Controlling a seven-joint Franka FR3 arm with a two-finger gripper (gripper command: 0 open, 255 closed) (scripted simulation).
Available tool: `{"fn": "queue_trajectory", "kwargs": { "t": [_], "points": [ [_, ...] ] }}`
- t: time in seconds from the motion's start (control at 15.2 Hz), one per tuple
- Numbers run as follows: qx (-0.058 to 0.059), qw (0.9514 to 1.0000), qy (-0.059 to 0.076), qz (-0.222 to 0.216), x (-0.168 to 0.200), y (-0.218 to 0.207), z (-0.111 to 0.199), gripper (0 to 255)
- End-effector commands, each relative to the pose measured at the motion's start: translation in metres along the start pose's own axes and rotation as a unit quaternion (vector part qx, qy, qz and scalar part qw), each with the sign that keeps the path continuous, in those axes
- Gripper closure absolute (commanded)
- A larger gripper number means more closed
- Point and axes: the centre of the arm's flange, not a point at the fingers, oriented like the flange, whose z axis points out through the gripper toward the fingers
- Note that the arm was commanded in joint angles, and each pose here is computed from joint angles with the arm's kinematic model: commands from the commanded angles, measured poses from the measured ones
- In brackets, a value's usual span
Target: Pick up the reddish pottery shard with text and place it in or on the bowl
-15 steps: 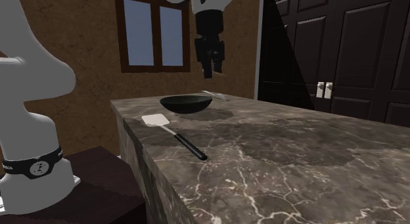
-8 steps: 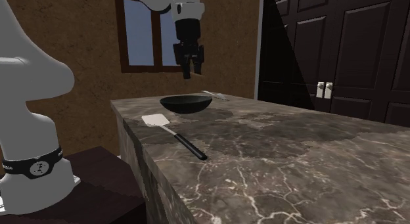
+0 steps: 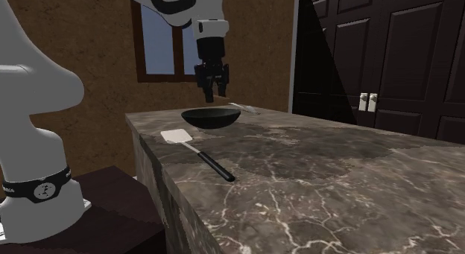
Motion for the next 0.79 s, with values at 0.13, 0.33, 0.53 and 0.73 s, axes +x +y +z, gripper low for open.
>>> {"fn": "queue_trajectory", "kwargs": {
  "t": [0.13, 0.33, 0.53, 0.73],
  "points": [
    [0.000, 1.0000, 0.000, 0.000, -0.002, 0.000, 0.025, 255],
    [0.000, 1.0000, 0.000, 0.000, -0.002, 0.000, 0.025, 255],
    [0.000, 1.0000, 0.000, 0.000, -0.002, 0.000, 0.025, 255],
    [0.000, 1.0000, 0.000, 0.000, -0.002, 0.000, 0.025, 0]
  ]
}}
